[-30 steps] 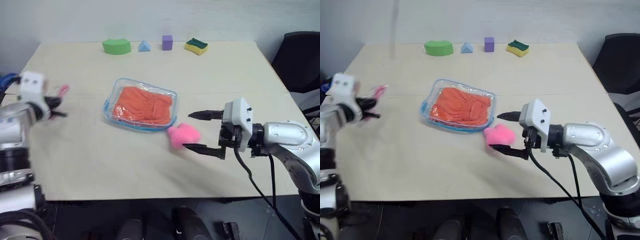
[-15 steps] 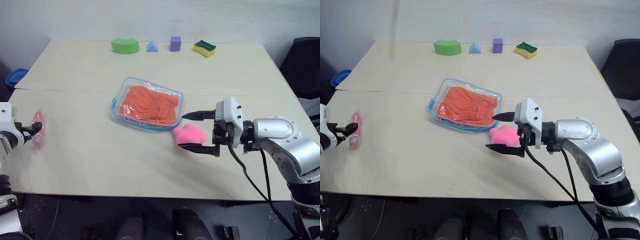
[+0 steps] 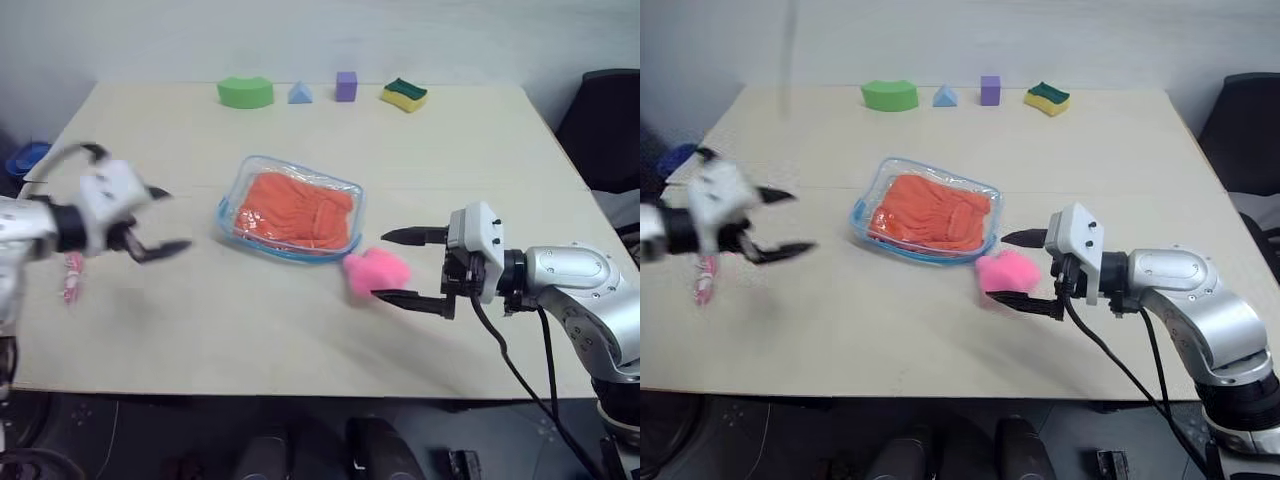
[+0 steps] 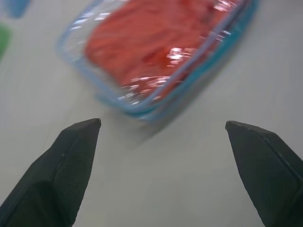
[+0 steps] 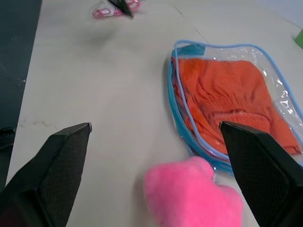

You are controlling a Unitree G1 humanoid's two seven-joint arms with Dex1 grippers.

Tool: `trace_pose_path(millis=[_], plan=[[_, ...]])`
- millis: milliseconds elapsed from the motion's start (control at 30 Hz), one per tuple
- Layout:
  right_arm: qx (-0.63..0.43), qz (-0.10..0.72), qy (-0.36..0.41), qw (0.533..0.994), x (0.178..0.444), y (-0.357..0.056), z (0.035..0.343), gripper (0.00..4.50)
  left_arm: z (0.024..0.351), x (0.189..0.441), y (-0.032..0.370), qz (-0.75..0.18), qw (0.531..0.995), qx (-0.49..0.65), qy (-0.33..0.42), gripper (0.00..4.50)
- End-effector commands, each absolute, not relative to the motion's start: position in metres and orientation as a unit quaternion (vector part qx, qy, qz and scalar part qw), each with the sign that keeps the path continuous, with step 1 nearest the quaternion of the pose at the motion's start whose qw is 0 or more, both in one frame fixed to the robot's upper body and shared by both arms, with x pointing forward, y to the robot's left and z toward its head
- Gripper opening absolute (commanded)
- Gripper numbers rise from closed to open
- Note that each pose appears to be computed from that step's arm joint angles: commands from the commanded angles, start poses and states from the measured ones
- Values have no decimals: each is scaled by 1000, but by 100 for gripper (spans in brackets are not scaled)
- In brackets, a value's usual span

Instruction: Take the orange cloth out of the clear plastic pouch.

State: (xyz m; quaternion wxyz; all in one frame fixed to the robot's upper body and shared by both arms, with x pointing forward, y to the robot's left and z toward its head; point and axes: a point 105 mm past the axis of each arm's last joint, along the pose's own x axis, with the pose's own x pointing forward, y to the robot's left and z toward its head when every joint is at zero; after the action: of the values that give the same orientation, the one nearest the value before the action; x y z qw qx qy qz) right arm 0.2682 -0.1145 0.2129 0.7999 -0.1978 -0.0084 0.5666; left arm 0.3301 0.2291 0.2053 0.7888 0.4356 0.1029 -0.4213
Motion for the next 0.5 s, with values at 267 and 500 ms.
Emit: trace_pose_path(millis=[267, 500], plan=[[-213, 531, -33, 820, 254, -119, 224, 450, 194, 396, 194, -426, 713, 557, 13, 449], [-214, 515, -28, 829, 252, -122, 223, 450, 186, 412, 200, -405, 717, 568, 24, 387]])
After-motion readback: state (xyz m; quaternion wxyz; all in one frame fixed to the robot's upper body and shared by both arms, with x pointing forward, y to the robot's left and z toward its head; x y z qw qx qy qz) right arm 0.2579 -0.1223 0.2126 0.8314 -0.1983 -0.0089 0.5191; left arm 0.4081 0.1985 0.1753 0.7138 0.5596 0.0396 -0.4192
